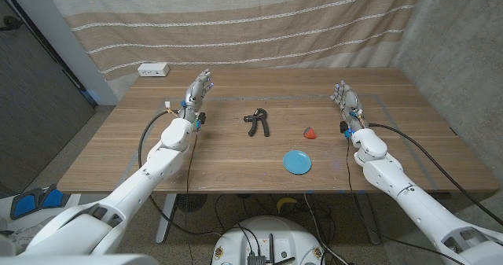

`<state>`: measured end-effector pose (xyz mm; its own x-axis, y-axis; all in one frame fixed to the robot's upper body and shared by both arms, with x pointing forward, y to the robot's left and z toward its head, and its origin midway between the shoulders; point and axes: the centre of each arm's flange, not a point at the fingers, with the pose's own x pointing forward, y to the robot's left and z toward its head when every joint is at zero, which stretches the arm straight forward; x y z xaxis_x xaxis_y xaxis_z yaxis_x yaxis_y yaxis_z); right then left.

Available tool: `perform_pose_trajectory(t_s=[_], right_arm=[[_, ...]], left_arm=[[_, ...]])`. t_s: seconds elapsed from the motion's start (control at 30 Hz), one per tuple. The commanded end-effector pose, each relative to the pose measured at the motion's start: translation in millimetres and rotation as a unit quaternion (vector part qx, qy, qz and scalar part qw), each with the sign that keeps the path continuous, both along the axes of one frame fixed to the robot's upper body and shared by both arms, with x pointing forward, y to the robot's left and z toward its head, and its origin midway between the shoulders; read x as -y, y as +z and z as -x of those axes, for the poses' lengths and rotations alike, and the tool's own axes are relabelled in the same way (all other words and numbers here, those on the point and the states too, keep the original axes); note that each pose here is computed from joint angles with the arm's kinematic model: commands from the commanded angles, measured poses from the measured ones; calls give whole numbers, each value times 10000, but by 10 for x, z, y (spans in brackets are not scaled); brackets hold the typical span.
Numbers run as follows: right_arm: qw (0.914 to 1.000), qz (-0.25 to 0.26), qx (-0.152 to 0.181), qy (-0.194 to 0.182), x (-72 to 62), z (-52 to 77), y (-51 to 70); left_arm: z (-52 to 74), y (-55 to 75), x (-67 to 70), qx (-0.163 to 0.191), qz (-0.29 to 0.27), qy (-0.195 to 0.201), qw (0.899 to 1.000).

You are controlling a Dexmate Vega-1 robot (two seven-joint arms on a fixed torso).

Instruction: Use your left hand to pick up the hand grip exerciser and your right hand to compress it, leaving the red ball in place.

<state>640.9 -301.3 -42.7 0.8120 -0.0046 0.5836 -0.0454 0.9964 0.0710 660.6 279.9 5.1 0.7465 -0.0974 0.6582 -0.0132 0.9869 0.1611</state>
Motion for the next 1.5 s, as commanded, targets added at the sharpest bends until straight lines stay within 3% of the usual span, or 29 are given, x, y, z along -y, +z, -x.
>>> perform_pose_trajectory(t_s=[0.03,0.57,1.5], right_arm=[[9999,-27,58,-116,1,63,-14],[9998,-40,130,-169,-48,119,-27],[9996,-52,209,-183,-73,165,-95]], left_arm=[[72,348,43,267,-1093,624,9917],[95,730,214,557,-2403,1094,9629],[320,1030,484,1147,-3651,1418,9129]])
